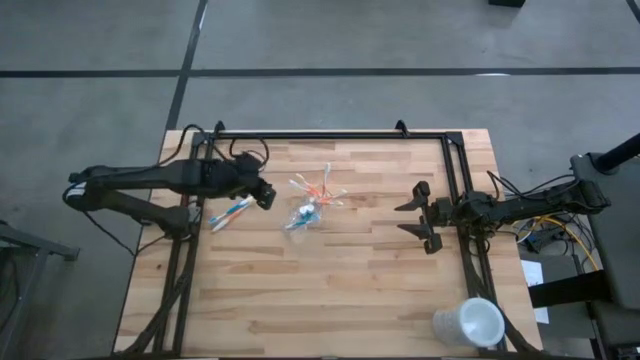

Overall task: Pick & Place toothbrushing station
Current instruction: Put the blue toothbrush into the transparent organizer

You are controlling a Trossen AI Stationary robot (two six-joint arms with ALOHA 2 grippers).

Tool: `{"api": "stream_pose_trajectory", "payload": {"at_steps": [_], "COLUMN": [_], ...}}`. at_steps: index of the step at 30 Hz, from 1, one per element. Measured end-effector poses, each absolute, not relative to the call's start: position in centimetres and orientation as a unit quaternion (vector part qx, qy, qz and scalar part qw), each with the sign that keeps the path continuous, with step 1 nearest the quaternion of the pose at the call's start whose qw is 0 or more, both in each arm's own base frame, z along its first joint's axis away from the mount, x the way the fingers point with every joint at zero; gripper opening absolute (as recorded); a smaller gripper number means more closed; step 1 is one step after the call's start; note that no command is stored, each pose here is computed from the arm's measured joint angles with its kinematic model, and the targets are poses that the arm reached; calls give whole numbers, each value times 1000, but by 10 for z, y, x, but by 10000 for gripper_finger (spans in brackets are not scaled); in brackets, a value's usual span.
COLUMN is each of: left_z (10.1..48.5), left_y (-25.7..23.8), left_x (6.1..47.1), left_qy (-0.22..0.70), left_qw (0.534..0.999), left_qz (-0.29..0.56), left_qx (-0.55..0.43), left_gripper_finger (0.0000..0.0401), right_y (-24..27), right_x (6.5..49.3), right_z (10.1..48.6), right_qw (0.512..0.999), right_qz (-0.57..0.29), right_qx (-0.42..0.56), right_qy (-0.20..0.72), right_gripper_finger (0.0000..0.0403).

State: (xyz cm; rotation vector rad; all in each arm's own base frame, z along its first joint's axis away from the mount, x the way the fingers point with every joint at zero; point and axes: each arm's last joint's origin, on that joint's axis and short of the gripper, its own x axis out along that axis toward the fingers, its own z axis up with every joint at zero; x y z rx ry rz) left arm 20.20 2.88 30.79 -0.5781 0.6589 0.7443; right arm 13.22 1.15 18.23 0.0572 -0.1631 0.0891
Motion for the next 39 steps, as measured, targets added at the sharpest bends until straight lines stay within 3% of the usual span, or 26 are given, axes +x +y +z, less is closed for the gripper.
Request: {"api": "stream_pose_trajectory", "payload": {"at_steps": [4,11,22,25,30,39], "left_z": [295,271,225,225,224,222], "left_y": [27,32,31,29,26,22], "left_x": [195,190,172,168,165,147], "left_qy": [361,383,390,417,497,544], "left_qw": [794,767,640,625,644,557], "left_qz": [380,426,500,488,426,472], "left_qx": [-309,-290,-434,-444,-395,-413], "left_gripper_finger": [151,151,151,151,151,151], "right_y": [11,12,12,12,12,12], "right_x": [132,132,132,132,132,132], "right_z": [182,182,182,182,182,182], "right_qw": [995,995,995,995,995,995], "right_qz": [44,45,45,45,45,45], "right_qx": [29,29,29,29,29,29], "right_qy": [-81,-81,-81,-82,-82,-82], "right_gripper_finger": [215,215,215,215,215,215]}}
